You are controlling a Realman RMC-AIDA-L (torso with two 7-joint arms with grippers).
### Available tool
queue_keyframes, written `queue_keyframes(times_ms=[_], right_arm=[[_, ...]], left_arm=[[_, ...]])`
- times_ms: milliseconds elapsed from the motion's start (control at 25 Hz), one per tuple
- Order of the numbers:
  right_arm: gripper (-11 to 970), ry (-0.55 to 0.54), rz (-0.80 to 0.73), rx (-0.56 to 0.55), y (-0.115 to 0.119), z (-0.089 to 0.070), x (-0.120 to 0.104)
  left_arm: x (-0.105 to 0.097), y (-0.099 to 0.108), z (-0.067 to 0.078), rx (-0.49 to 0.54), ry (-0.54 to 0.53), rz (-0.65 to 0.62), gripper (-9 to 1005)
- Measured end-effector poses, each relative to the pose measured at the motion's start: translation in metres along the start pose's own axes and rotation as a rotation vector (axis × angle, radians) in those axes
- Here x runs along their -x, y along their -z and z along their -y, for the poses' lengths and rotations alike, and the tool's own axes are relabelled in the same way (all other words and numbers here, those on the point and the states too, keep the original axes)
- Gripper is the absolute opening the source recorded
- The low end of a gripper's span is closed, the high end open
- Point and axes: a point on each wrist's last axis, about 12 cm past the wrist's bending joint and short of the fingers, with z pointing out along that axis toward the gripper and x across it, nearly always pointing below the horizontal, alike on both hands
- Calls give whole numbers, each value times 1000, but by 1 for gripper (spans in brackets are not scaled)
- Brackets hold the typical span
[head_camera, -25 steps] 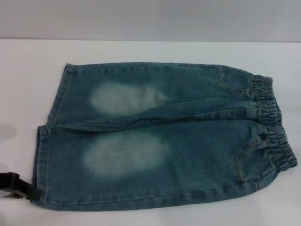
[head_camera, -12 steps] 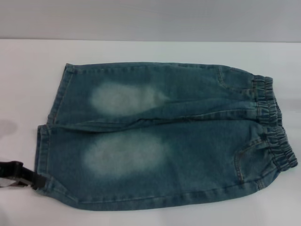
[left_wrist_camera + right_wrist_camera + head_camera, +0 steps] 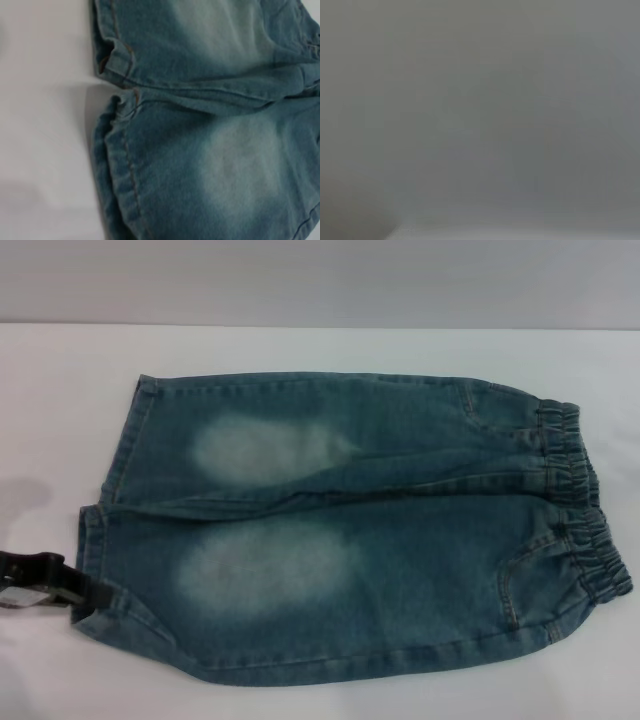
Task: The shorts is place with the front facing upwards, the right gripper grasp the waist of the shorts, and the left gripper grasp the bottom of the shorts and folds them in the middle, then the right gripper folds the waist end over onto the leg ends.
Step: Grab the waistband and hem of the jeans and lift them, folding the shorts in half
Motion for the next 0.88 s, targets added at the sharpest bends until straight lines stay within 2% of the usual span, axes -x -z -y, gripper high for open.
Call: queue_keyframes(times_ms=[200,360,560,880], right_arm=[[497,98,-328,51,-4,-14,32],[497,139,-582,48,-20,-17,41],[497,160,-789,17,-44,-19,38],[496,242,-1013,-9,-82,-24,7]], left_arm=[[4,-1,3,-5,-9,6,41],[6,-2,4,-4,-15,7,42],[7,-5,6,-10,-21,4,43],[10,-9,9,-11,-29,7,44]])
